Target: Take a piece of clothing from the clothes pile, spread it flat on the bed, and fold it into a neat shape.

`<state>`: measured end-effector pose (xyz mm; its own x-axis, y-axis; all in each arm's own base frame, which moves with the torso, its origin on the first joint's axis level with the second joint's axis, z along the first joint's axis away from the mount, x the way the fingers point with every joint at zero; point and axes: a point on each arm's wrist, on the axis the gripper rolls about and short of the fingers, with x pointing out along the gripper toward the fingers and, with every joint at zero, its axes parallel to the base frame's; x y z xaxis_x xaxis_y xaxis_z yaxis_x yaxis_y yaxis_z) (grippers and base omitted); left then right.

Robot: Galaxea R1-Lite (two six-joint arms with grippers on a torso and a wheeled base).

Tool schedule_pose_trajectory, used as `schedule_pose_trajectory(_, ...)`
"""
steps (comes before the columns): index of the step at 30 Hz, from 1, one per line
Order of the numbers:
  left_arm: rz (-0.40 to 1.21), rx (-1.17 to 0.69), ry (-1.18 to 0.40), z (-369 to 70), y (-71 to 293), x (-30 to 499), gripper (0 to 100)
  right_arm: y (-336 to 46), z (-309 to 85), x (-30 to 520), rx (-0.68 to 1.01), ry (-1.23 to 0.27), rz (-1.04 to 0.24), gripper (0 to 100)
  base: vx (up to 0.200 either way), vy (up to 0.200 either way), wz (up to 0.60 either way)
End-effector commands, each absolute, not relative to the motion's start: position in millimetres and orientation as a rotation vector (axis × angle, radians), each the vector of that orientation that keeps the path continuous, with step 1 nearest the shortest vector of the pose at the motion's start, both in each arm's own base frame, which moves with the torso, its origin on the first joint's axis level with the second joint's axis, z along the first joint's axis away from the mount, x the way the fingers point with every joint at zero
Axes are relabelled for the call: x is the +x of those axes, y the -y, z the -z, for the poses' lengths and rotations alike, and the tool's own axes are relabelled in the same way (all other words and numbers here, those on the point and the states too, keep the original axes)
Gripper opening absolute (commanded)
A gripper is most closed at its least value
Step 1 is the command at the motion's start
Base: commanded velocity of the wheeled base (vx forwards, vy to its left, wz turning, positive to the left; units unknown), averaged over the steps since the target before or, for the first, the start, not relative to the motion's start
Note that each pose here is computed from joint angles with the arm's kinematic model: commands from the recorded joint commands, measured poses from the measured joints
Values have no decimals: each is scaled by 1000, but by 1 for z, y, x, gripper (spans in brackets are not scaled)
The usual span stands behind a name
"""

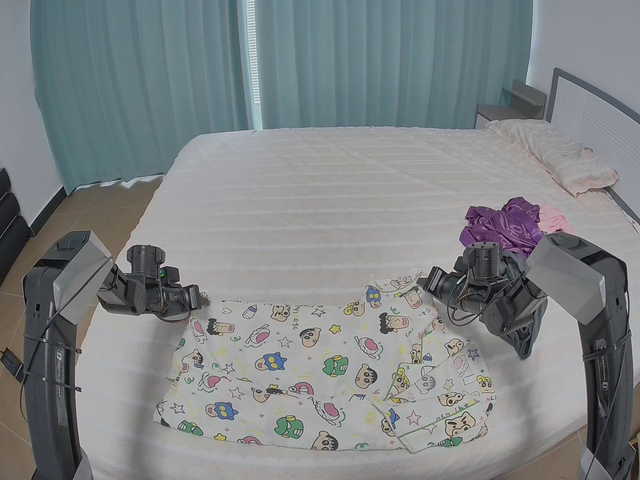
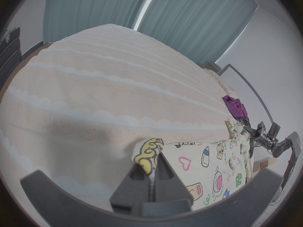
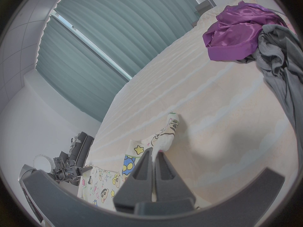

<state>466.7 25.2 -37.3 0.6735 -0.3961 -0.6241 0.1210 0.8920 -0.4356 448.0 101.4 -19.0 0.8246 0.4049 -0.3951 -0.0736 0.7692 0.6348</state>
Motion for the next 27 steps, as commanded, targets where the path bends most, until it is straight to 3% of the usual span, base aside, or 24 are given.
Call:
schedule_pose_trajectory(1, 290, -389, -781, 38, -27, 467, 0, -99, 13, 448, 650, -531, -274, 0, 0, 0, 0)
schedule_pose_trajectory(27, 265, -376, -668, -9, -22, 438, 0, -80, -20, 422, 624, -468, -283, 0, 0, 0, 0)
